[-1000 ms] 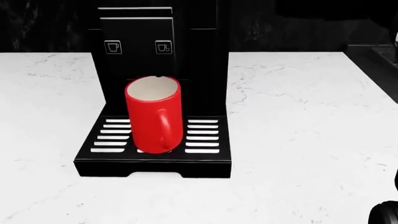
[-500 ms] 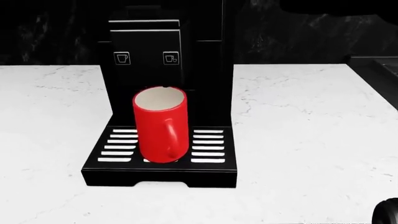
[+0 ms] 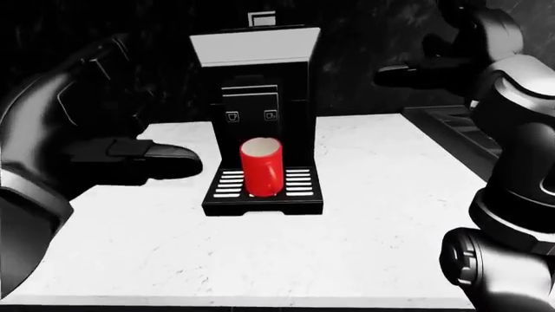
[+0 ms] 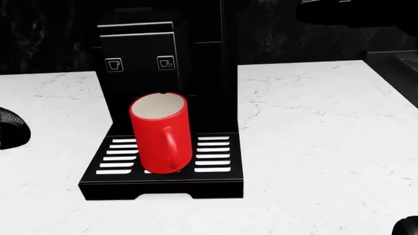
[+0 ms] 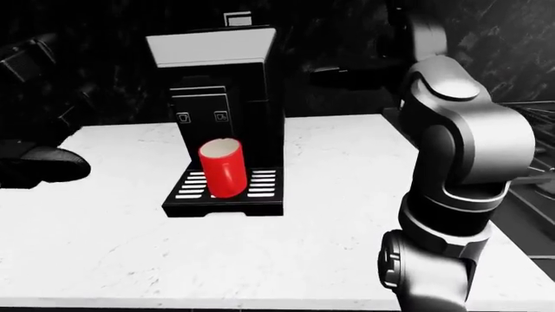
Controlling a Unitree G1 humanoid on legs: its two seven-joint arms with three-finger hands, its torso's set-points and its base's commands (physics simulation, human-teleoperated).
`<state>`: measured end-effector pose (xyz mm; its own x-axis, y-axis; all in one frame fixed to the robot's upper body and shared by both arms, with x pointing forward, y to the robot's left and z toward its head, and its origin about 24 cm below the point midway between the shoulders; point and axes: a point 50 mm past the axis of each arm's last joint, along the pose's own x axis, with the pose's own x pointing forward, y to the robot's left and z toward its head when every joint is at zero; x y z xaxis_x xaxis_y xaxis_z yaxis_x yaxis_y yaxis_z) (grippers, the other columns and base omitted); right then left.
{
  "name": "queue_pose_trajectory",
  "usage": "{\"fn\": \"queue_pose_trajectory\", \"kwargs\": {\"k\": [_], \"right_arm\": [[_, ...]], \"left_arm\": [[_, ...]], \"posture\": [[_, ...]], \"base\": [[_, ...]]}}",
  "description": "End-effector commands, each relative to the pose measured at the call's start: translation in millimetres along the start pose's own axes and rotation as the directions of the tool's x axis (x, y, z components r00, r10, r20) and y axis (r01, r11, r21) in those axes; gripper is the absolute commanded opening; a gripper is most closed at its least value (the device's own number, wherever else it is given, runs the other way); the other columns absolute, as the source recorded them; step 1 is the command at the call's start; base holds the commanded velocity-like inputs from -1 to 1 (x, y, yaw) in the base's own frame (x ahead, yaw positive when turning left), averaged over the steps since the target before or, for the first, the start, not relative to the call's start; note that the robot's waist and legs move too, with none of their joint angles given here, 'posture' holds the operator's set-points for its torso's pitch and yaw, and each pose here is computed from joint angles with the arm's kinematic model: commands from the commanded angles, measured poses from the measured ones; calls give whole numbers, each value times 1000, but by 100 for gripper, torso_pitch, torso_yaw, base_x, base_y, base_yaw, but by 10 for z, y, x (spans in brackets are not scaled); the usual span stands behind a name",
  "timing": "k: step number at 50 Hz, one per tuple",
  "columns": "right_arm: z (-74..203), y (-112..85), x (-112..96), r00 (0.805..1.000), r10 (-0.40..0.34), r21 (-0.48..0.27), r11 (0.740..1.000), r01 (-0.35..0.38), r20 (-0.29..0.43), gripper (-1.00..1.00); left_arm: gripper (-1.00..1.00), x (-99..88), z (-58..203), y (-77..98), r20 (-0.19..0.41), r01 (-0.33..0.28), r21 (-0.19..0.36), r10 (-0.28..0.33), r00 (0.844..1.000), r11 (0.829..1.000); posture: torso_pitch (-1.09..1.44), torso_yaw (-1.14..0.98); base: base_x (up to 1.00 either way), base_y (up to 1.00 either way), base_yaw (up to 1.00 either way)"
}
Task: Press the button on the coffee machine to serve coffee.
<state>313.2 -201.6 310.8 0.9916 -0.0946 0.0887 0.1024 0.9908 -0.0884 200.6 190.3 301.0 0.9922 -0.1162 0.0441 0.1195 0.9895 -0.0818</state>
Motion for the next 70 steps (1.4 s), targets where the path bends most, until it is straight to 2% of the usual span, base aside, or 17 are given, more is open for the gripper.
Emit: {"fn": "queue_pose_trajectory", "kwargs": {"k": [1, 6, 11, 19, 29, 51, 70], "right_arm": [[162, 4, -37, 997, 0, 1, 1000, 0, 81, 100], [146, 6, -34, 997, 1, 1, 1000, -1, 79, 100], [168, 3, -22, 997, 0, -2, 1000, 0, 80, 100], [179, 5, -10, 997, 1, -3, 1000, -1, 81, 100], [139, -5, -19, 997, -2, 0, 1000, 2, 77, 100], [63, -17, -31, 998, -2, 10, 1000, 2, 71, 100], [81, -22, -31, 997, -4, 13, 1000, 3, 74, 100]], "left_arm": [[100, -64, 73, -27, 35, 27, -44, -26, 999, 999], [100, -85, 53, -59, 27, 69, -31, -68, 997, 997], [100, -77, -14, -98, 0, 123, -47, -123, 992, 991], [100, -80, -69, -142, -27, 160, -38, -161, 987, 986], [100, -134, -186, -262, -54, 245, -41, -247, 968, 969], [100, -98, -183, -388, -55, 292, -33, -293, 954, 956], [100, -17, -133, -478, -50, 308, -26, -309, 950, 951]], "posture": [[-42, 0], [-42, 0], [-42, 0], [-42, 0], [-42, 0], [-42, 0], [-42, 0]], "base": [[0, 0, 0], [0, 0, 0], [0, 0, 0], [0, 0, 0], [0, 0, 0], [0, 0, 0], [0, 0, 0]]}}
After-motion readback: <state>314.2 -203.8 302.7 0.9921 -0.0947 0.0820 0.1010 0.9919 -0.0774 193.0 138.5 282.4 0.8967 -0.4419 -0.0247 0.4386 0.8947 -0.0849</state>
